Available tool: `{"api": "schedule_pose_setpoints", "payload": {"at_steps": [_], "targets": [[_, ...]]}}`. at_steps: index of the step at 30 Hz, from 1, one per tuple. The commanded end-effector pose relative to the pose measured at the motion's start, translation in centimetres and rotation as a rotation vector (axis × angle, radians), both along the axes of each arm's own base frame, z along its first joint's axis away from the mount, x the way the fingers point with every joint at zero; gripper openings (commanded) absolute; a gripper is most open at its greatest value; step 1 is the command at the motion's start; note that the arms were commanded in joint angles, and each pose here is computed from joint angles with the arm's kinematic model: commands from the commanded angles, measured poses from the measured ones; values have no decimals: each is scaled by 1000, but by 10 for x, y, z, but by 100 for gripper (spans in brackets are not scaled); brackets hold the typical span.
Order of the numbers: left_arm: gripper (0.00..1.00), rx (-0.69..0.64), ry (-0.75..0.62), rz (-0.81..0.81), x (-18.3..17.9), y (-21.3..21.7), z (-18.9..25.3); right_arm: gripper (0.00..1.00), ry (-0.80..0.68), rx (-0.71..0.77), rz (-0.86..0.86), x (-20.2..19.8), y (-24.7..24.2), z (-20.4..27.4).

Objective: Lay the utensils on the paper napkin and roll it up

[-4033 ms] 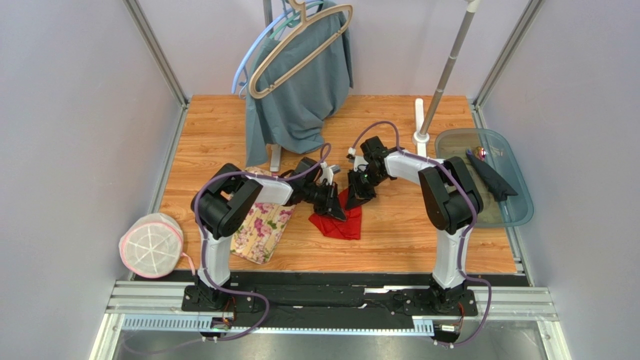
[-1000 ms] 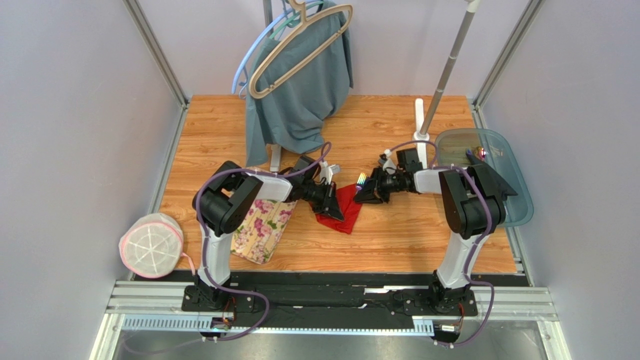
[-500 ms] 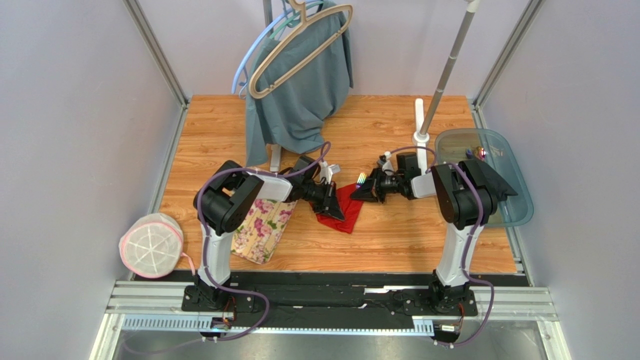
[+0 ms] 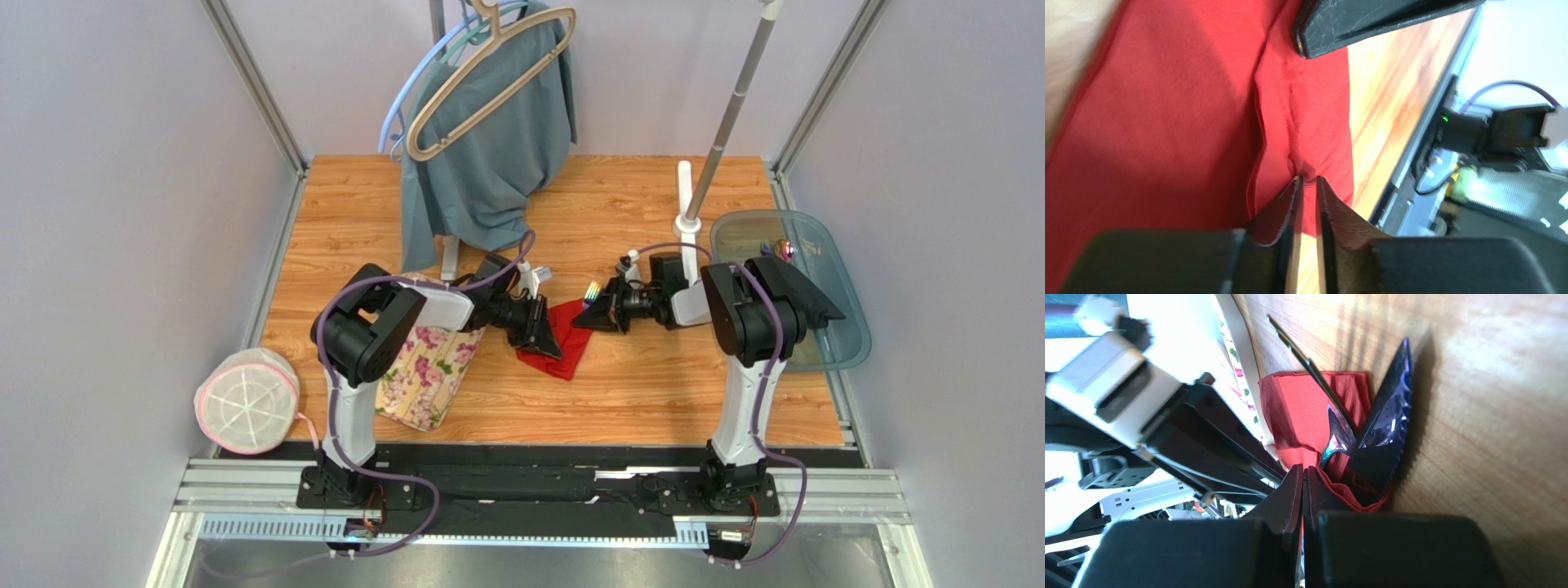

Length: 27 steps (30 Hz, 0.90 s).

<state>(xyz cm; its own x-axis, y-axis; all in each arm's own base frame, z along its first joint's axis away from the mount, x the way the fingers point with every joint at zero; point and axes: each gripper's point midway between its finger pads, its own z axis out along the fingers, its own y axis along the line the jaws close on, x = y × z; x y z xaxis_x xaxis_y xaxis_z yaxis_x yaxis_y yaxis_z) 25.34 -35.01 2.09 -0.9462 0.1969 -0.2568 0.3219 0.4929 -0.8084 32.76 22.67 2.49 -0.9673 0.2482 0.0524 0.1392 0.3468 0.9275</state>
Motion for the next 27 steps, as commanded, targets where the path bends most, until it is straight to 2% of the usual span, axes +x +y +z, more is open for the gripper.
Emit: {"api": "schedule_pose_setpoints", "payload": {"at_steps": [1, 3, 4, 6, 7, 8, 9, 12, 18, 23, 27], "targets": [[29, 43, -163, 79, 23, 14, 36, 0, 67, -107, -25, -6, -13, -32], [35, 66, -181, 90, 22, 20, 46, 0, 59, -124, -25, -5, -15, -34], [43, 86, -199, 101, 24, 26, 52, 0, 68, -132, -27, -6, -16, -37], [44, 145, -177, 126, 23, 40, 49, 0, 64, -139, -26, -5, -16, -37], [55, 169, -188, 144, 27, 47, 49, 0, 67, -140, -25, -6, -17, -37], [56, 207, -170, 157, 25, 55, 43, 0, 69, -145, -24, -6, -17, -38], [69, 252, -193, 184, 32, 64, 39, 0, 68, -147, -23, -6, -17, -38], [70, 360, -205, 216, 39, 82, 29, 0, 65, -154, -22, -4, -17, -38], [70, 459, -226, 245, 47, 96, 21, 0, 66, -166, -20, -4, -18, -39], [70, 478, -189, 247, 46, 95, 10, 0, 70, -169, -14, -5, -17, -41], [70, 403, -94, 225, 35, 78, -1, 0, 65, -180, -7, -6, -17, -41]]}}
